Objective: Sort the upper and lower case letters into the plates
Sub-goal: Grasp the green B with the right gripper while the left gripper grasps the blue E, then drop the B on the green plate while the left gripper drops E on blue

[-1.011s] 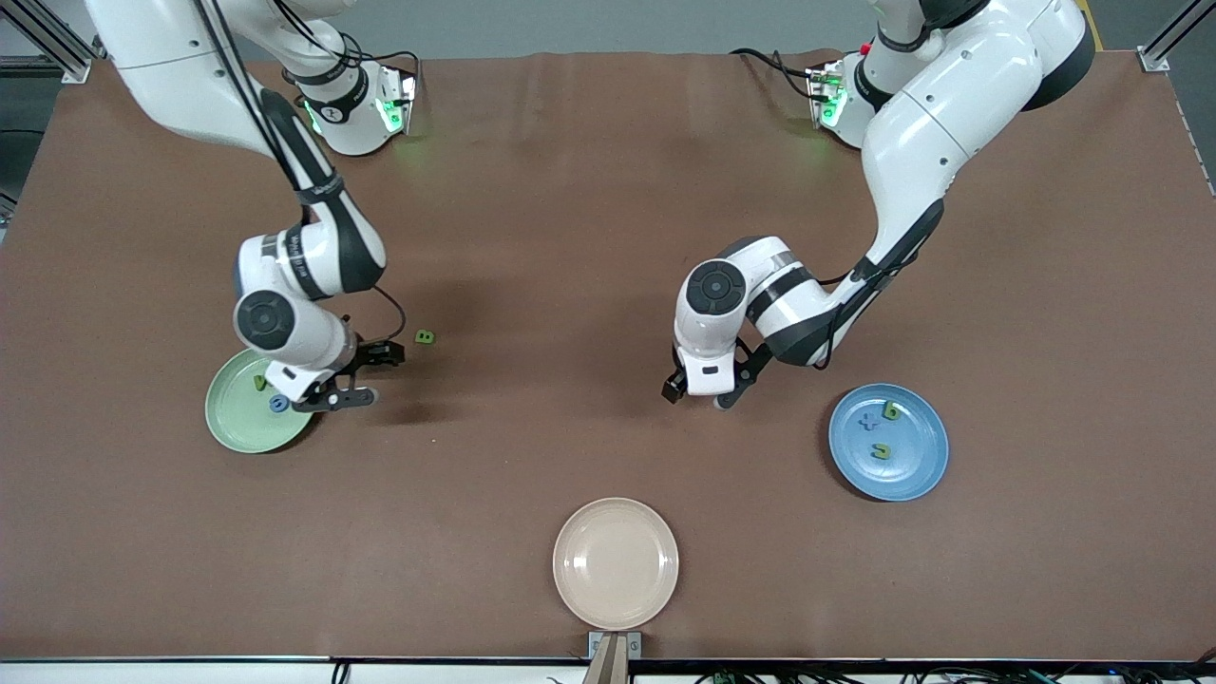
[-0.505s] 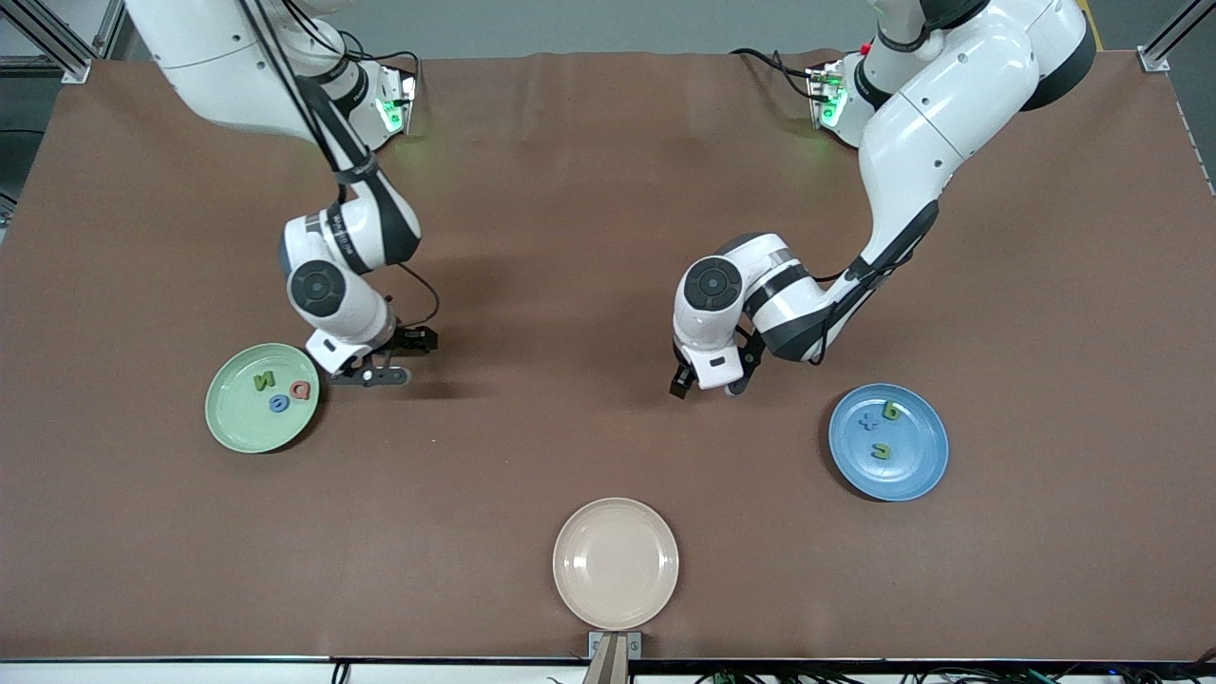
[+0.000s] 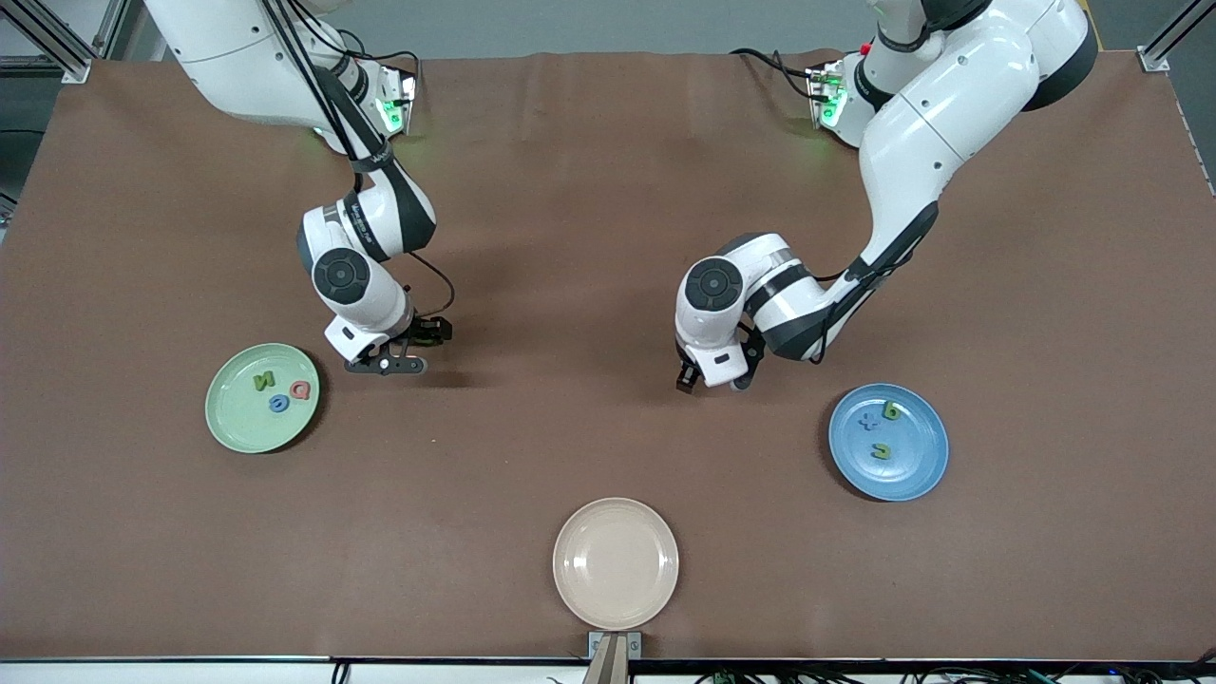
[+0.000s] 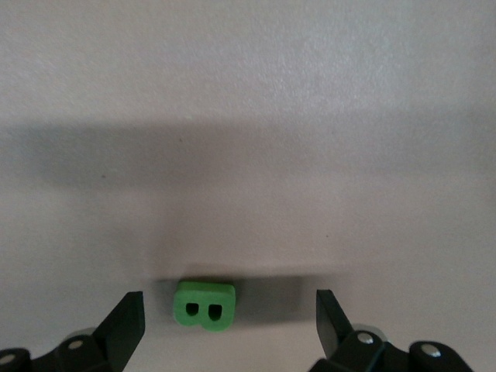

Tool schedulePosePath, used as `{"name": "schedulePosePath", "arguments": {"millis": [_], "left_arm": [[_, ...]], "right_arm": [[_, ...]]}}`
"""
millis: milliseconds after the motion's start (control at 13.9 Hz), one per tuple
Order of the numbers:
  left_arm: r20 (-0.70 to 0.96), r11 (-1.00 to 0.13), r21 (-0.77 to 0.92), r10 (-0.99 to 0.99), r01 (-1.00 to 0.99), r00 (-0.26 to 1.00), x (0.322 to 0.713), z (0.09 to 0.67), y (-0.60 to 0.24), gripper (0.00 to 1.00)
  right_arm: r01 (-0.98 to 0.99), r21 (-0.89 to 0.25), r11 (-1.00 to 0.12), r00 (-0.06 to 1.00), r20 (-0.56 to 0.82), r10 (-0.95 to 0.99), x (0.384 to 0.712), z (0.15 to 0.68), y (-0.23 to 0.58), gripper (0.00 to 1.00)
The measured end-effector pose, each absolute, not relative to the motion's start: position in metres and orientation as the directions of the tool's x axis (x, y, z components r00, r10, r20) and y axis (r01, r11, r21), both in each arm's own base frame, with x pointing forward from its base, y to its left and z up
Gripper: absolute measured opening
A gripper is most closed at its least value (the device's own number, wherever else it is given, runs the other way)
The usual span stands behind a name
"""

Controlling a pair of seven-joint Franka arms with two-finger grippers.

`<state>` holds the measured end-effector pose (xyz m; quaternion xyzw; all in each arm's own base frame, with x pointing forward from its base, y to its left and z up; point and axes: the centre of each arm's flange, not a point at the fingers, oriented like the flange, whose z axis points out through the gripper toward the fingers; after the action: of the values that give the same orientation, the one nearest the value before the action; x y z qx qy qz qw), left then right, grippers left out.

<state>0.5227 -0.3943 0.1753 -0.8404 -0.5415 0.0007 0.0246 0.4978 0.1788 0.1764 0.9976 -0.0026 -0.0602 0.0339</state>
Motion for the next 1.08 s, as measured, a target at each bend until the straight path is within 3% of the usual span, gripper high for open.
{"name": "schedulePosePath", "arguments": {"millis": [144, 433, 650, 1083], "left_arm": [[0.018, -0.414, -0.032, 0.91, 0.91, 0.415, 0.522, 0.176, -0.397, 0.68], [0.005, -0.421, -0.021, 0.907, 0.907, 0.422, 0.519, 0.176, -0.401, 0.63], [-0.005, -0.424, -0.011, 0.906, 0.906, 0.424, 0.519, 0.176, -0.403, 0.41], [-0.005, -0.547, 0.012, 0.837, 0.837, 0.547, 0.538, 0.184, -0.39, 0.41]], "right_arm": [[-0.001, 0.069, -0.998, 0.992, -0.123, -0.009, 0.496, 0.175, 0.178, 0.96], [0.002, 0.068, -0.998, 0.992, -0.124, -0.006, 0.495, 0.175, 0.18, 0.86], [0.007, 0.068, -0.998, 0.992, -0.124, -0.001, 0.495, 0.175, 0.183, 0.76], [0.016, 0.067, -0.998, 0.992, -0.123, 0.007, 0.493, 0.175, 0.187, 0.64]]}}
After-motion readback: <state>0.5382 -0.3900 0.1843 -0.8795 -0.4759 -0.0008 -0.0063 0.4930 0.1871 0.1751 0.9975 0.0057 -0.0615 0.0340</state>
